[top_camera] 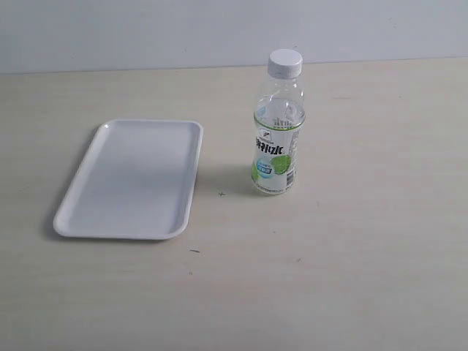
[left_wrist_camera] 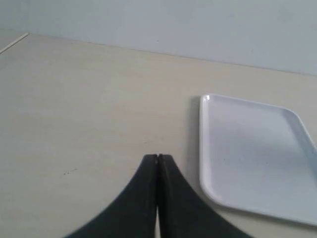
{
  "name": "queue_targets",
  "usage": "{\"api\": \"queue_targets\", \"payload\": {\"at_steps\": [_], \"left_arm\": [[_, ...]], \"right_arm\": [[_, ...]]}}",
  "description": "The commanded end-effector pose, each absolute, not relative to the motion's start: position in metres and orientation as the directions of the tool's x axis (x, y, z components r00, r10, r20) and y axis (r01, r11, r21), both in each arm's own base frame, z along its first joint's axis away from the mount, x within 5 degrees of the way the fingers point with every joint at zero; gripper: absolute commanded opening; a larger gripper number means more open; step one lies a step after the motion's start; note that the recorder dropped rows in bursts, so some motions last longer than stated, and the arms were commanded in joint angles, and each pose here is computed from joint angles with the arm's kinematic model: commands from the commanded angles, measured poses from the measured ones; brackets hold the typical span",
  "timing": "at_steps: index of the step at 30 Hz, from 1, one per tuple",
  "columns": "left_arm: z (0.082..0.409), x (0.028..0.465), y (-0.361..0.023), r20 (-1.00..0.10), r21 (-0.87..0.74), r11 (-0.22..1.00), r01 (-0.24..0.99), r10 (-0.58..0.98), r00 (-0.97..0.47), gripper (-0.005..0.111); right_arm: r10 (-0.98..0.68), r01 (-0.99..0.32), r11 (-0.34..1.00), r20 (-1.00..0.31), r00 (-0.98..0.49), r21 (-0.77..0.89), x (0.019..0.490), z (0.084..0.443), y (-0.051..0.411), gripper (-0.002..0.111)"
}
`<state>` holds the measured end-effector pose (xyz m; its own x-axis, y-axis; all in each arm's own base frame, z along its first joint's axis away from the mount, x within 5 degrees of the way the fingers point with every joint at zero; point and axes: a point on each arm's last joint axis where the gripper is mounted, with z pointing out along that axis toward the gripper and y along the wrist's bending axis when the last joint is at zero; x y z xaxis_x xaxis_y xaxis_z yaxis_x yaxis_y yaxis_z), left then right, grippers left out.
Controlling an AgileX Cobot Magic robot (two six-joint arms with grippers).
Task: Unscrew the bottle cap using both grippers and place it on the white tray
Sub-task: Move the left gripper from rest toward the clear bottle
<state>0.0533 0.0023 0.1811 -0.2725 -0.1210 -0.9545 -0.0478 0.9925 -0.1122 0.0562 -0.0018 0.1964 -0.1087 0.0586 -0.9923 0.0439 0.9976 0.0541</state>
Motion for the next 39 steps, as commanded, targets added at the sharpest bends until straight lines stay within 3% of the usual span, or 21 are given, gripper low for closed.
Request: {"api": "queue_targets", "payload": {"at_steps": [1,11,13,15,19,24,27,30,33,35,39], "left_arm": [[0.181,0.053,0.003,-0.957,-0.111,0.993,-0.050,-0.120,-0.263,0.000],[0.181,0.053,0.003,-0.957,-0.111,0.993,-0.050,-0.120,-0.263,0.000],[0.183,0.054,0.004,-0.969,-0.036,0.998,-0.042,-0.046,-0.241,0.000],[0.191,0.055,0.002,-0.987,-0.050,0.998,-0.024,-0.053,-0.154,0.000],[0.216,0.056,-0.002,-0.965,-0.237,0.970,0.053,-0.242,0.107,0.000],[0.240,0.050,-0.003,-0.895,-0.234,0.962,0.142,-0.270,0.355,0.000],[0.253,0.043,-0.004,-0.804,-0.285,0.930,0.233,-0.364,0.470,0.000],[0.288,0.027,-0.003,-0.617,-0.228,0.921,0.314,-0.387,0.685,0.000],[0.342,0.045,-0.007,-0.660,-0.179,0.936,0.303,-0.343,0.669,0.000],[0.365,0.088,-0.020,-0.793,-0.089,0.937,0.337,-0.272,0.545,0.000],[0.329,0.181,-0.049,-0.976,-0.056,0.841,0.538,-0.160,0.150,0.000]], "right_arm": [[0.050,0.050,0.998,-0.993,-0.107,0.045,0.056,0.195,-0.002,0.000],[0.050,0.050,0.998,-0.993,-0.107,0.045,0.056,0.195,-0.002,0.000],[0.050,0.050,0.998,-0.993,-0.107,0.045,0.056,0.195,-0.002,0.000],[0.050,0.050,0.998,-0.993,-0.107,0.045,0.056,0.195,-0.002,0.000],[0.050,0.050,0.998,-0.993,-0.107,0.045,0.056,0.195,-0.002,0.000],[0.050,0.050,0.998,-0.993,-0.107,0.045,0.056,0.195,-0.002,0.000],[0.050,0.050,0.998,-0.993,-0.105,0.045,0.056,0.196,-0.002,0.000],[0.050,0.050,0.998,-0.993,-0.105,0.045,0.056,0.196,-0.002,0.000],[0.050,0.050,0.998,-0.993,-0.105,0.045,0.056,0.196,-0.002,0.000],[0.050,0.050,0.998,-0.993,-0.105,0.045,0.056,0.196,-0.002,0.000],[0.050,0.050,0.998,-0.993,-0.105,0.045,0.056,0.196,-0.002,0.000]]}}
